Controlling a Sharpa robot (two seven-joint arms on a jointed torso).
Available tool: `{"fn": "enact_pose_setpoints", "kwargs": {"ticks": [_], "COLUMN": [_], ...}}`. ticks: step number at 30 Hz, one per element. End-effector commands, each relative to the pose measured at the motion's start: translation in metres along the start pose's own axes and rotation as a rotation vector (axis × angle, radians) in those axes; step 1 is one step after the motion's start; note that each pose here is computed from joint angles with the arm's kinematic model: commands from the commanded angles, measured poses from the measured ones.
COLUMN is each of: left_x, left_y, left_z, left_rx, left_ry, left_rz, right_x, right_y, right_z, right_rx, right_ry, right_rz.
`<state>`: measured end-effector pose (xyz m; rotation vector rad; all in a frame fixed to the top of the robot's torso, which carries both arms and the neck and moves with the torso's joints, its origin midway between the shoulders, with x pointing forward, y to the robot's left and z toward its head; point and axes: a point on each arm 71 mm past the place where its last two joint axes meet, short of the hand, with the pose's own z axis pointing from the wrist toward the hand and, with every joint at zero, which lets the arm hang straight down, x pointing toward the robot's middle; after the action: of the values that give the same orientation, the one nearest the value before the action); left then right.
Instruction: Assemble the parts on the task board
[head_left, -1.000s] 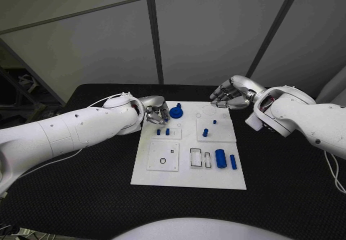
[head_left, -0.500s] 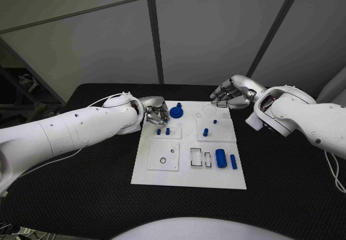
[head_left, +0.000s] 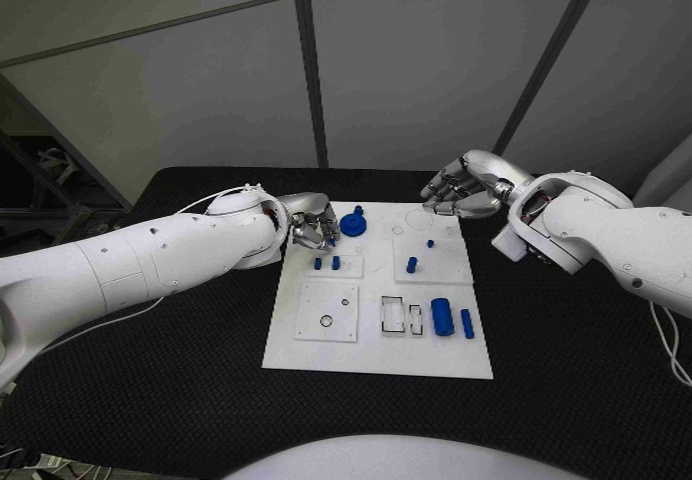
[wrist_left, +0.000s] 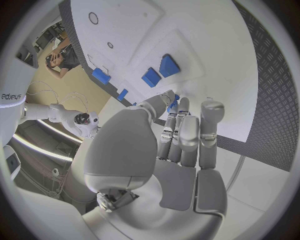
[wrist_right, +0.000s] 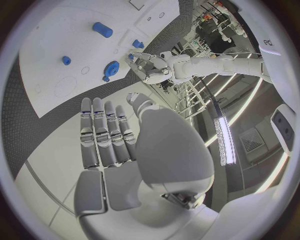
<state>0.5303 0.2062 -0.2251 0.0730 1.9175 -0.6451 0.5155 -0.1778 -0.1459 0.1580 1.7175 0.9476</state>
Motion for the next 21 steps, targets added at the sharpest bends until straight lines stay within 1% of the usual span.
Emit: {"fn": "enact_pose_setpoints", "kwargs": {"ticks": [1, 14, 21], "left_x": [-0.0006, -0.0014, -0.0030], "left_y": [-0.0006, 0.0024, 0.0070], "left_z": [0.0005, -0.0012, -0.0050], "left_rx": [0.000, -0.008, -0.015], "left_ry": [0.000, -0.002, -0.008], "left_rz": [-0.001, 0.000, -0.001], "right_x": [-0.0011, -0.0018, -0.0026], "right_y": [0.0017, -0.0009, -0.0034], "right_z": [0.0002, -0.0005, -0.0010], "right_rx": [-0.009, 0.006, 0.018], "right_ry": [-0.008, -0.004, 0.001], "right_rz": [-0.003, -0.019, -0.079]}}
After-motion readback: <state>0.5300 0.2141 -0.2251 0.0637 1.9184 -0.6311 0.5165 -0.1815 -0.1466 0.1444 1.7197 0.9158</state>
